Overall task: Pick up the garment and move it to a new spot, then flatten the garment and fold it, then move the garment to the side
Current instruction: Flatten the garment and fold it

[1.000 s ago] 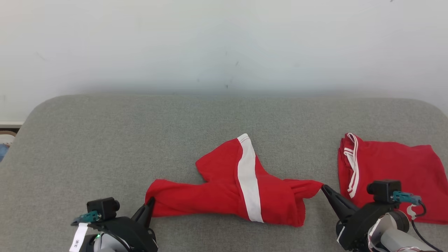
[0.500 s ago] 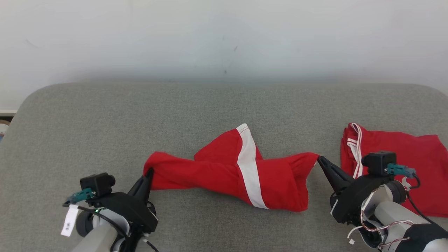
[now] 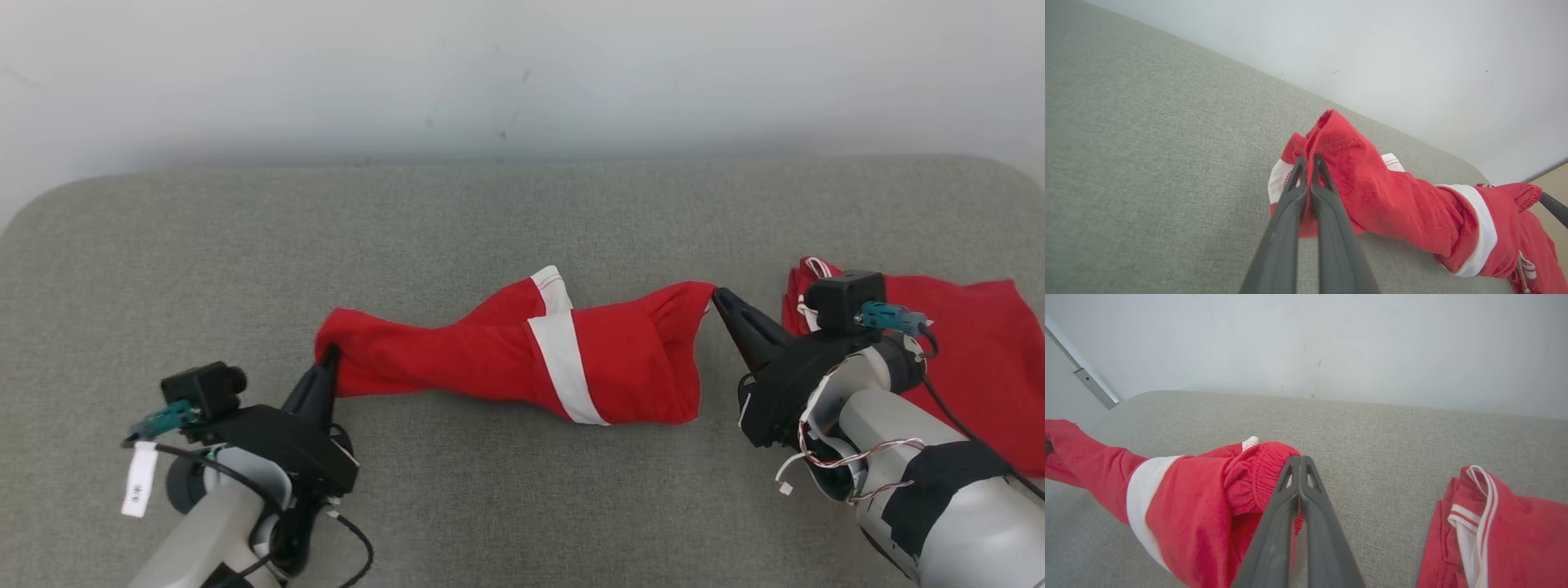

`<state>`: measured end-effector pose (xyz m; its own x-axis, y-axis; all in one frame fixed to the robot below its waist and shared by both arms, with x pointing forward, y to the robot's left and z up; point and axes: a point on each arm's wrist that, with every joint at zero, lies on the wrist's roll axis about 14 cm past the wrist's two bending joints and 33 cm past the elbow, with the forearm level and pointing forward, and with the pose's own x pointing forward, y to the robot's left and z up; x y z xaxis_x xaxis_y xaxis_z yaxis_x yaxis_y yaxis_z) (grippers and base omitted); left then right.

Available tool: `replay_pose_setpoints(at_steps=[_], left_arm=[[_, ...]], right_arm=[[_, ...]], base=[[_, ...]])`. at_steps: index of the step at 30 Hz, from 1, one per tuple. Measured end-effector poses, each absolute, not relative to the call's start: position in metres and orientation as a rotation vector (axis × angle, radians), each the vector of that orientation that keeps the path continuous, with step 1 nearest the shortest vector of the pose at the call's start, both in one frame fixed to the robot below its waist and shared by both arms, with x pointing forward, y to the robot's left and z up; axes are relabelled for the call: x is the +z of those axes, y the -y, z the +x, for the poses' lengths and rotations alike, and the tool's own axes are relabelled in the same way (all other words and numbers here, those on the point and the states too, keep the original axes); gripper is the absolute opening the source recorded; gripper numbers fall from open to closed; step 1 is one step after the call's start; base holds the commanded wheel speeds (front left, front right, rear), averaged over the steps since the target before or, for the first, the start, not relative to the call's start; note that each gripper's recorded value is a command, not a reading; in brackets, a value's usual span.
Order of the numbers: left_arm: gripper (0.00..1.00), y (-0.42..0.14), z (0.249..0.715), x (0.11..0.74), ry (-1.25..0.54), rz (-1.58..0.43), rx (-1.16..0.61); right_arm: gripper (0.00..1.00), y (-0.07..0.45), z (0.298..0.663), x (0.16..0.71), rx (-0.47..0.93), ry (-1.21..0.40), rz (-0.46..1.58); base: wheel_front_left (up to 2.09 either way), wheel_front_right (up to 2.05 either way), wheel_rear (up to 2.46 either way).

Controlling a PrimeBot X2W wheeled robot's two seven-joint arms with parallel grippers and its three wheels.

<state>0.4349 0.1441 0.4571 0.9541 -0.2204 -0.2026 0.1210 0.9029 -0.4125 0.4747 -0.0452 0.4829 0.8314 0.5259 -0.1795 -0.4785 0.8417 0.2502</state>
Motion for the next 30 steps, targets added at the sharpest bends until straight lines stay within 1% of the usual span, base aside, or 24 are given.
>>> replay_pose_setpoints(at_steps=[6, 14, 15, 16, 17, 25, 27, 28, 30], left_arm=[[0.0, -0.124, 0.434, 0.441, -0.299, -0.391, -0.218], [0.0, -0.135, 0.434, 0.429, -0.329, -0.357, -0.192], [0.0, -0.138, 0.433, 0.429, -0.33, -0.355, -0.183], [0.0, -0.14, 0.432, 0.428, -0.332, -0.352, -0.179], [0.0, -0.141, 0.432, 0.429, -0.332, -0.35, -0.176], [0.0, -0.14, 0.425, 0.425, -0.345, -0.342, -0.173], [0.0, -0.139, 0.419, 0.42, -0.359, -0.341, -0.171], [0.0, -0.142, 0.409, 0.413, -0.379, -0.339, -0.161], [0.0, -0.147, 0.404, 0.41, -0.386, -0.327, -0.152]], right_arm=[[0.0, 0.046, 0.474, 0.464, 0.526, -0.29, 0.195], [0.0, 0.056, 0.48, 0.446, 0.49, -0.332, 0.172], [0.25, 0.054, 0.481, 0.447, 0.493, -0.328, 0.168], [0.6, 0.052, 0.482, 0.449, 0.496, -0.324, 0.166], [1.0, 0.05, 0.482, 0.451, 0.499, -0.317, 0.167], [1.0, 0.056, 0.477, 0.452, 0.495, -0.312, 0.149], [1.0, 0.065, 0.474, 0.449, 0.482, -0.315, 0.142], [1.0, 0.082, 0.468, 0.444, 0.452, -0.326, 0.129], [1.0, 0.089, 0.466, 0.446, 0.436, -0.32, 0.129]], base=[[0.0, 0.0, 0.0], [0.0, 0.0, 0.0], [0.0, 0.0, 0.0], [0.0, 0.0, 0.0], [0.0, 0.0, 0.0], [0.0, 0.0, 0.0], [0.0, 0.0, 0.0], [0.0, 0.0, 0.0], [0.0, 0.0, 0.0]])
